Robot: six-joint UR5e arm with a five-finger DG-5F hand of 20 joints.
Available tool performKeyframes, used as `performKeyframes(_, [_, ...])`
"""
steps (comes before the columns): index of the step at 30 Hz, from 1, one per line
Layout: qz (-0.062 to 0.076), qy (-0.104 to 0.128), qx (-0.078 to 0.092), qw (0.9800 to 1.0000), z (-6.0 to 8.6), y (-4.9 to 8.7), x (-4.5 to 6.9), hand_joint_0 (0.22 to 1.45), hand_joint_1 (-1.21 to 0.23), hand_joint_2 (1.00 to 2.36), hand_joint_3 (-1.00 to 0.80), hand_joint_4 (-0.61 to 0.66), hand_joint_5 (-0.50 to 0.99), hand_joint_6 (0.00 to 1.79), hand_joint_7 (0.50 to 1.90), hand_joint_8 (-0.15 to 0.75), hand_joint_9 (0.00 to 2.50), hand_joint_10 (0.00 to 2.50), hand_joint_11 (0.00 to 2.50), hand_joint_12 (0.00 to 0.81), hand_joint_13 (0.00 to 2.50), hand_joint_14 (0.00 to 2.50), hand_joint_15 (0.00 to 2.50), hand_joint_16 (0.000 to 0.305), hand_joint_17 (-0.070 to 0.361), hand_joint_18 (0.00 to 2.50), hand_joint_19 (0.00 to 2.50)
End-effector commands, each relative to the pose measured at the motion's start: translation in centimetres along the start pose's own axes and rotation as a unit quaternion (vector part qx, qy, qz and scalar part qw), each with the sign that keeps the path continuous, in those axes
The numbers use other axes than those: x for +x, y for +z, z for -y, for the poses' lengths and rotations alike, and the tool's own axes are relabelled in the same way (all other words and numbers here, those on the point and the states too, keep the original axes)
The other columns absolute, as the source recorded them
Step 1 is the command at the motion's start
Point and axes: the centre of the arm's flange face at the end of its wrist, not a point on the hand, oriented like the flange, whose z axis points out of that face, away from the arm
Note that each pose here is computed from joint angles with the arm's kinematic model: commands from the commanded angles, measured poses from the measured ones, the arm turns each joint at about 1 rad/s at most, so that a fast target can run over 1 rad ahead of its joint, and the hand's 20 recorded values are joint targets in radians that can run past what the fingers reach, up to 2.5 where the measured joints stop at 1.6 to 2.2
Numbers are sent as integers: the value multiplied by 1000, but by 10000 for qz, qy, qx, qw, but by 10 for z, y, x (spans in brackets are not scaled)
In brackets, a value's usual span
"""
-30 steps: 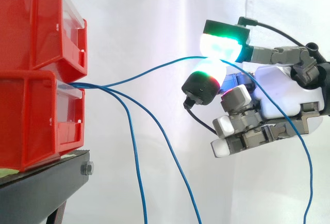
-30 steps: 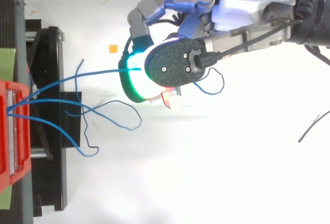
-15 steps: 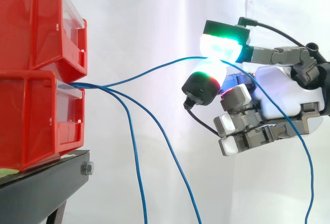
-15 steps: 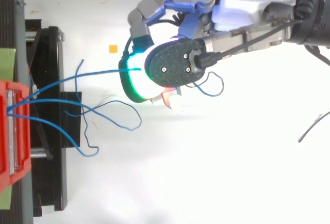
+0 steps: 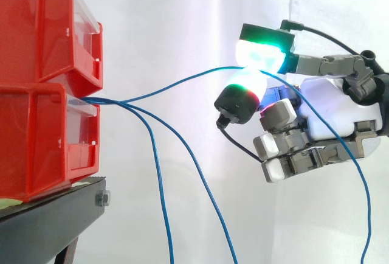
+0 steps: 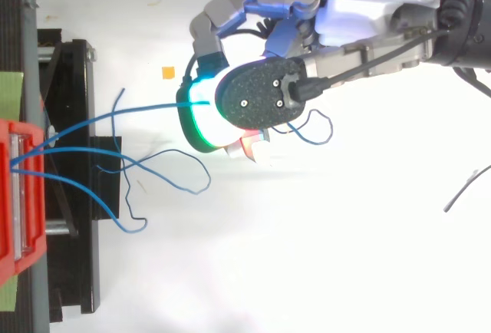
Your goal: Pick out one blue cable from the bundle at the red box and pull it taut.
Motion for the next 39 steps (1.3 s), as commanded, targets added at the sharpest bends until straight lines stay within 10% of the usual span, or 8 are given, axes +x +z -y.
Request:
performKeyframes(1, [0, 1, -4, 10000, 0, 0, 0, 637, -673, 1028, -75, -204, -195, 925, 1347, 235, 1188, 26, 762, 226, 978, 22, 538, 34, 76, 716, 635])
performKeyframes(39, [0, 1, -4, 10000, 0, 0, 0, 633, -677, 1029, -66, -200, -193, 919, 1371, 242, 1204, 24, 778, 227, 975, 23, 539, 34, 77, 728, 617])
